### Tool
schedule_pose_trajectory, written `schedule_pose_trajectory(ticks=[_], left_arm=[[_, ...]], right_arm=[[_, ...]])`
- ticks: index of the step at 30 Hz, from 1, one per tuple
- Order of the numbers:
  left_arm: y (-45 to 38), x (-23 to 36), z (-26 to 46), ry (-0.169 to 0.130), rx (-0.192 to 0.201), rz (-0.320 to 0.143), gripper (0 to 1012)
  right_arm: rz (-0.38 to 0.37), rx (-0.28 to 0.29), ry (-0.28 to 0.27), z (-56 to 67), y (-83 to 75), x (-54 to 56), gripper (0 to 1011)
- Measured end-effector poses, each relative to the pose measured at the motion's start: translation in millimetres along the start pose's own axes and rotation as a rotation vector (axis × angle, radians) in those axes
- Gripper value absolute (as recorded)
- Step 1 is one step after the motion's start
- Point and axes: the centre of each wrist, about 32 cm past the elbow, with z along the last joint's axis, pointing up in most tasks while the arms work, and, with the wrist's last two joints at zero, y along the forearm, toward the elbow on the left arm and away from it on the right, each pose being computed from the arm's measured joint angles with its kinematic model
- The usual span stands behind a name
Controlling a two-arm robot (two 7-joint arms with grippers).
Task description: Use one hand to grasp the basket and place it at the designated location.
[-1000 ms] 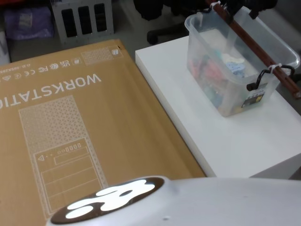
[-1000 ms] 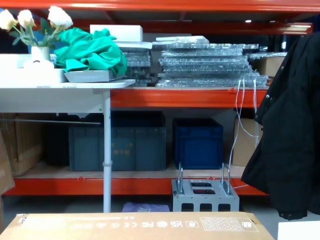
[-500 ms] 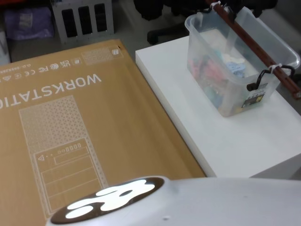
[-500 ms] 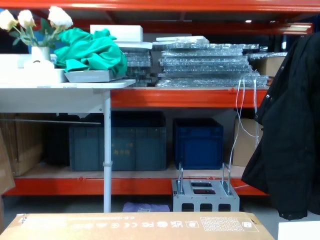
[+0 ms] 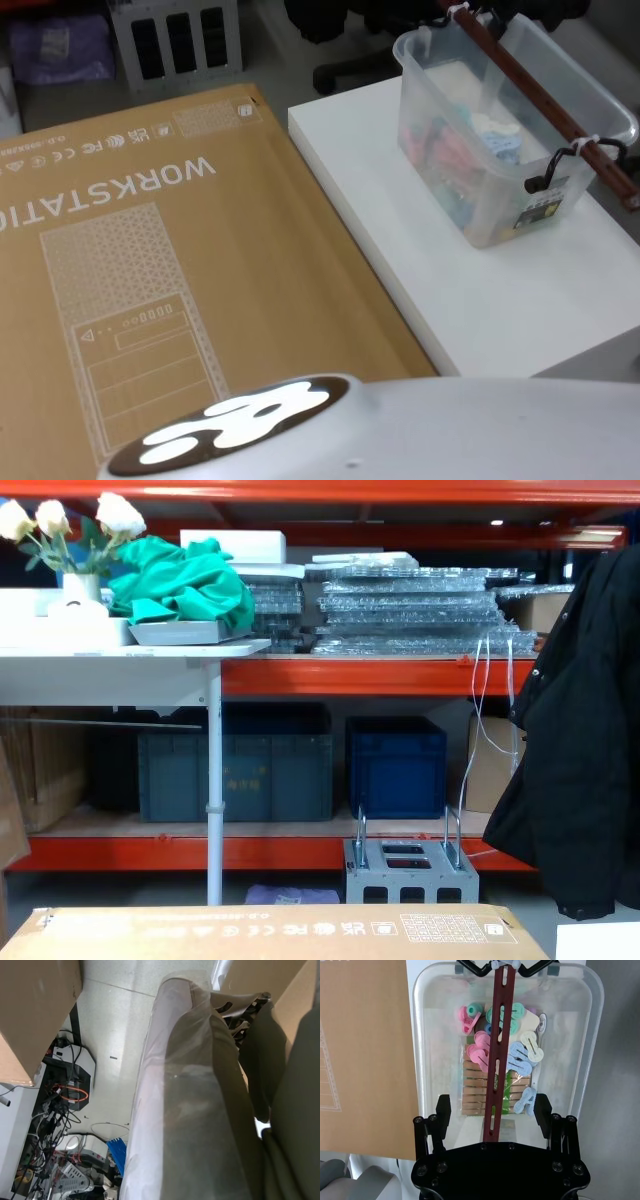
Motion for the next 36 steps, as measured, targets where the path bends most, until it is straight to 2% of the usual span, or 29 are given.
schedule_pose_trajectory(ticks=[36], left_arm=[[0.0,0.0,0.0,0.000,0.000,0.000,0]], right_arm=[[0.001,-0.002,0.002,-0.1,1.2,0.5,1001]])
